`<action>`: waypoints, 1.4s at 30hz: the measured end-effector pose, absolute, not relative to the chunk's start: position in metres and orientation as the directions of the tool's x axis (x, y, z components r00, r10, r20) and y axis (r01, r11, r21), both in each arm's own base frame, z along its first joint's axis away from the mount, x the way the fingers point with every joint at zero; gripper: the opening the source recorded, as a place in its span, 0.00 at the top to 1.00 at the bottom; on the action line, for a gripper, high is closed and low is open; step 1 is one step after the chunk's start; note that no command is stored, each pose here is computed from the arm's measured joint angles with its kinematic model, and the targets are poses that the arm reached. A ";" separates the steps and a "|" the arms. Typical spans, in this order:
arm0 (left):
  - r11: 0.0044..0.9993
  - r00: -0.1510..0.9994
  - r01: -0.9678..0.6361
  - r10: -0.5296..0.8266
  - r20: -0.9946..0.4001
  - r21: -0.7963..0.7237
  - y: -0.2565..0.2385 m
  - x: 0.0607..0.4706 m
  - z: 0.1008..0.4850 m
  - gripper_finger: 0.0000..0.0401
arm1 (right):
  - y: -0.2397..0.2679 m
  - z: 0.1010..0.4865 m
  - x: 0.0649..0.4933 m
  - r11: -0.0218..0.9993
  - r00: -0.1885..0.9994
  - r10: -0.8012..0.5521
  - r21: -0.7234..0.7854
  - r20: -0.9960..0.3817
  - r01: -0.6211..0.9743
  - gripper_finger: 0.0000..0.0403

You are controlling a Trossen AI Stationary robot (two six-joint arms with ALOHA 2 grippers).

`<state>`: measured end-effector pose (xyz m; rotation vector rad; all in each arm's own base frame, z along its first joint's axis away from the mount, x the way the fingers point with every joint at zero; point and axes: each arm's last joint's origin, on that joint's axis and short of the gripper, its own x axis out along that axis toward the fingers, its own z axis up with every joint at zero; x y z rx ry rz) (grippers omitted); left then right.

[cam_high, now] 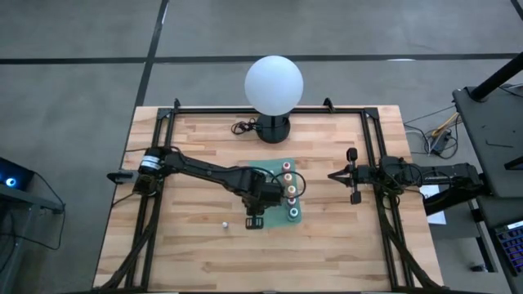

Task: Pick & Place food coloring
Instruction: Put the top small green food coloring bottle into the green bin

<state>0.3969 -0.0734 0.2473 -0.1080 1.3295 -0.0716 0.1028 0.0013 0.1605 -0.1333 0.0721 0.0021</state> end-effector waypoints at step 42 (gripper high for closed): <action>0.996 0.254 0.030 -0.089 -0.963 -0.084 -0.072 0.406 0.232 0.88 | 0.001 0.160 0.103 0.991 0.997 -0.003 -0.133 -0.072 -0.007 0.98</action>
